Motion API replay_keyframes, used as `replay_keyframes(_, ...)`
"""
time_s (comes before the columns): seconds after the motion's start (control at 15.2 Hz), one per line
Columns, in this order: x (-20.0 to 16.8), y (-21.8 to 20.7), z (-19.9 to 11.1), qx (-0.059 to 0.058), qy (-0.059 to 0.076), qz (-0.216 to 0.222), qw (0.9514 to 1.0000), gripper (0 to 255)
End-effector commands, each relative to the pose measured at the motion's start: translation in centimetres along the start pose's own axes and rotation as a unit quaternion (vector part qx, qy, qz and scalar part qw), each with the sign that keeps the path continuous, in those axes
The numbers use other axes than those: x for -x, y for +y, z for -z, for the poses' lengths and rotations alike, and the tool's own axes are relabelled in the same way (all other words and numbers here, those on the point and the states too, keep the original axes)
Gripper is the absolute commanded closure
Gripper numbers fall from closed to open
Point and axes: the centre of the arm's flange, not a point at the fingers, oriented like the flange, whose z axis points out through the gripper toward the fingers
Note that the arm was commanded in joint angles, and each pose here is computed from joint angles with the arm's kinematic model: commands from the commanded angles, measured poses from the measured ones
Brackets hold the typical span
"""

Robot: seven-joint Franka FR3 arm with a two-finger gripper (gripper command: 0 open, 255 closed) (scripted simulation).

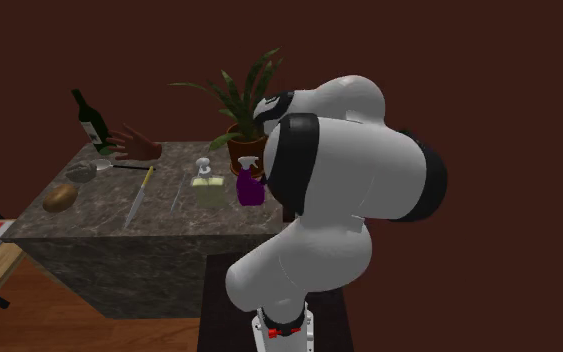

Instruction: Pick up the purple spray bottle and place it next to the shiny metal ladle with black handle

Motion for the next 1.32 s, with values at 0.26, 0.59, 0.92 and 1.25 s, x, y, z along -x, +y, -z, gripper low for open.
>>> replay_keyframes(0.26,-0.8,3.6,-5.5,-0.019,0.044,0.148,0.9878,0)
replay_keyframes(0.59,-1.0,3.5,-8.2,-0.019,0.044,0.148,0.9878,0)
replay_keyframes(0.92,-1.1,3.4,-9.0,-0.019,0.044,0.148,0.9878,0)
replay_keyframes(1.25,-1.1,3.4,-9.0,-0.019,0.044,0.148,0.9878,255)
